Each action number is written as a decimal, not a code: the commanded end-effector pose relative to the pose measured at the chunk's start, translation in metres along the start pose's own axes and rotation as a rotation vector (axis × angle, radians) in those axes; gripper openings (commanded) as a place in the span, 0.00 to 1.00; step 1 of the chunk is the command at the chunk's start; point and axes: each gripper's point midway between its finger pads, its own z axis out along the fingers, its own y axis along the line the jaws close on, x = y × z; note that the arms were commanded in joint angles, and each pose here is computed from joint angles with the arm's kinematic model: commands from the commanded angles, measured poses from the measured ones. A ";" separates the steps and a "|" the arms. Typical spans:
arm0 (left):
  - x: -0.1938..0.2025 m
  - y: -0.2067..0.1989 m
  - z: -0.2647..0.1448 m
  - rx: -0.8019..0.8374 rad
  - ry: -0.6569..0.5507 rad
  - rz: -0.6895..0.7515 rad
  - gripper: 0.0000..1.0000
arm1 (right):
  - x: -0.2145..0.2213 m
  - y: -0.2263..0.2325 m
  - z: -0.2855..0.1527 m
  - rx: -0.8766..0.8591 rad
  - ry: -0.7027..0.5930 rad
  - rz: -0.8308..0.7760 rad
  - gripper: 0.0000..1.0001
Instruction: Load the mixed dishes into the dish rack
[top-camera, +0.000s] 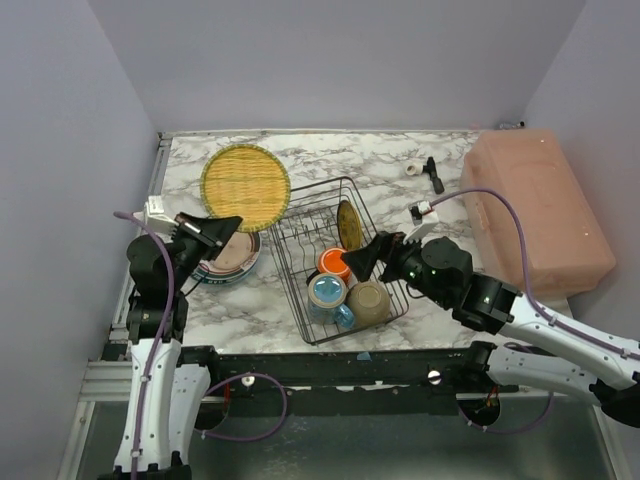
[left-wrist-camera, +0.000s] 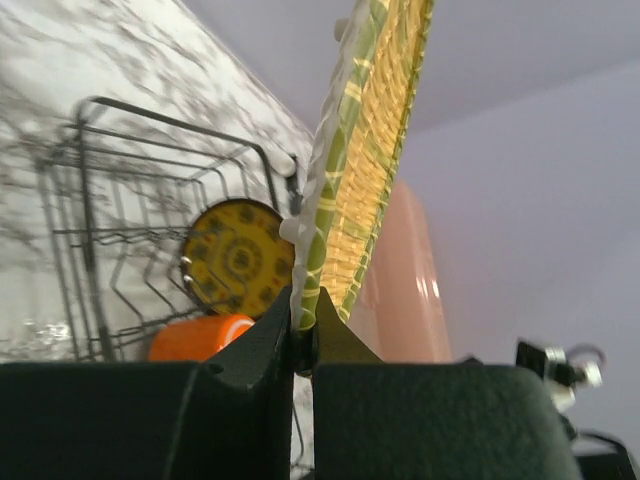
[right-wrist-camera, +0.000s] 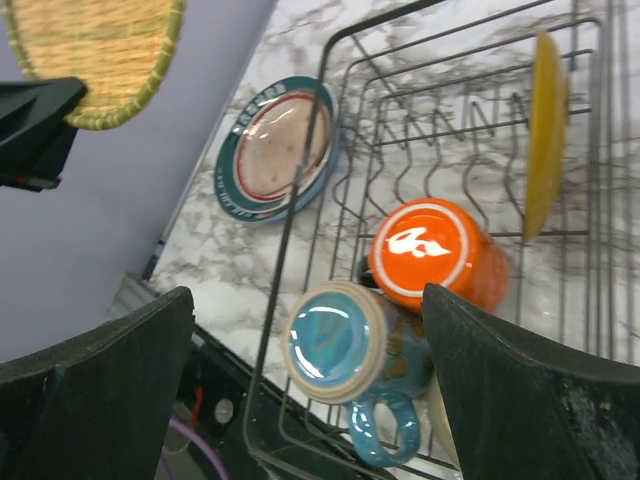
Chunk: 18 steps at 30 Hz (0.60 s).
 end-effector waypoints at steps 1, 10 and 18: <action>0.035 -0.076 -0.017 0.376 0.243 0.180 0.00 | -0.010 0.057 -0.001 -0.219 0.030 0.109 0.99; 0.090 -0.088 -0.032 0.512 0.478 0.267 0.00 | -0.022 0.064 -0.001 -0.232 -0.003 0.183 0.99; 0.121 -0.102 -0.050 0.644 0.687 0.262 0.00 | -0.035 0.086 -0.020 -0.420 -0.086 0.264 0.88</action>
